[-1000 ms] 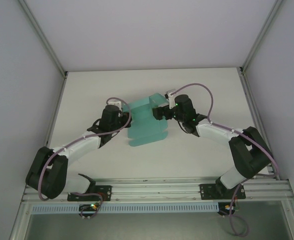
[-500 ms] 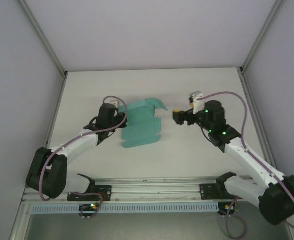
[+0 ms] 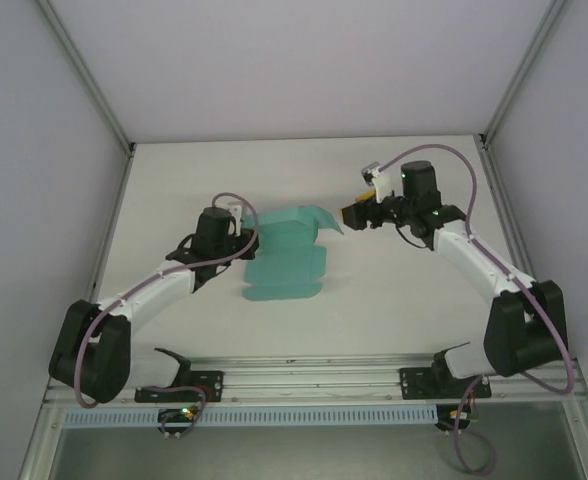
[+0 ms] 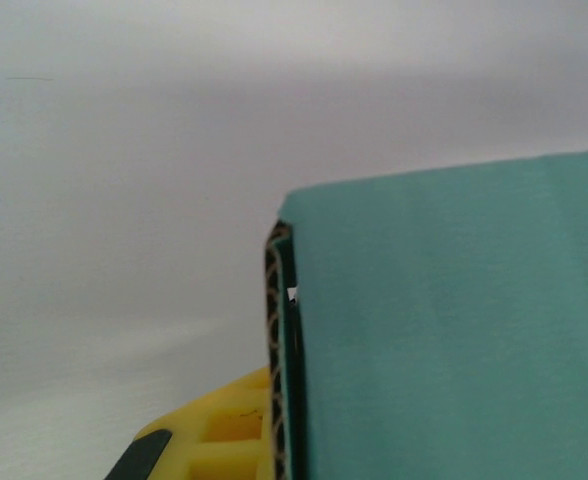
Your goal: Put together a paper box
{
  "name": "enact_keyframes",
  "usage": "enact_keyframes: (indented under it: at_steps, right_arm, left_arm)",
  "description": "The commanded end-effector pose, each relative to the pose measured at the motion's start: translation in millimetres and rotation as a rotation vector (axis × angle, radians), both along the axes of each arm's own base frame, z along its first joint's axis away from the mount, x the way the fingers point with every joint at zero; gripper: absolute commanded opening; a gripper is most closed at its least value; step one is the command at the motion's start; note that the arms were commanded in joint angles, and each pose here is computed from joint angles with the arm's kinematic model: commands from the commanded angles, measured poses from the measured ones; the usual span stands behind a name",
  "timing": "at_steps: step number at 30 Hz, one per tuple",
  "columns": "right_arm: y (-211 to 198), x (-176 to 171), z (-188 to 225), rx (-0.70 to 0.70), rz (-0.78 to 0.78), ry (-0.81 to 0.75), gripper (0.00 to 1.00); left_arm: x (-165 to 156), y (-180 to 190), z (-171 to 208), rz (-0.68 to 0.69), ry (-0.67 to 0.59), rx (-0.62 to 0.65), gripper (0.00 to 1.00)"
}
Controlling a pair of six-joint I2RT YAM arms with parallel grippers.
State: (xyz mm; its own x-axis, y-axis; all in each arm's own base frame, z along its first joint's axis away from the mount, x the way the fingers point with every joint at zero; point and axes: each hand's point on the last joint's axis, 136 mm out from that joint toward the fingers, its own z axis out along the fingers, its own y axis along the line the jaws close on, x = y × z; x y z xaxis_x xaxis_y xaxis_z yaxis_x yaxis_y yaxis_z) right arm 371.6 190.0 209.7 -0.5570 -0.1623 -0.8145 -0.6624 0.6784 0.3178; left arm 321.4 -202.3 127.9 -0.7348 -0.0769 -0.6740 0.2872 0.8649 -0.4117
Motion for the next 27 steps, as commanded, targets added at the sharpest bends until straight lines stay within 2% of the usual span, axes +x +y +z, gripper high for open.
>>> enact_keyframes:
  at_steps: [1, 6, 12, 18, 23, 27]
  right_arm:
    - [30.0, -23.7, 3.5, 0.011, 0.187, 0.017, 0.67]
    - [58.5, -55.8, -12.2, -0.047, 0.361, 0.033, 0.58]
    - [71.4, -52.3, -22.1, -0.105, 0.358, 0.005, 0.56]
    - [64.9, -7.5, -20.6, -0.232, 0.119, -0.133, 0.55]
    - [62.3, 13.1, -15.0, -0.321, -0.042, -0.234, 0.49]
    - [59.3, 23.7, -13.7, -0.377, -0.163, -0.296, 0.48]
  left_arm:
    - [2.0, -7.9, 17.4, -0.038, -0.034, -0.005, 0.00]
    - [6.0, -5.9, 19.1, -0.006, -0.029, -0.005, 0.00]
    - [7.9, -13.0, 20.1, -0.020, -0.016, -0.010, 0.00]
    - [3.7, -22.9, 15.7, -0.054, 0.001, 0.017, 0.00]
    - [3.2, -23.3, 12.4, -0.038, 0.023, 0.036, 0.00]
    - [2.0, -26.0, 8.3, -0.028, 0.041, 0.040, 0.00]
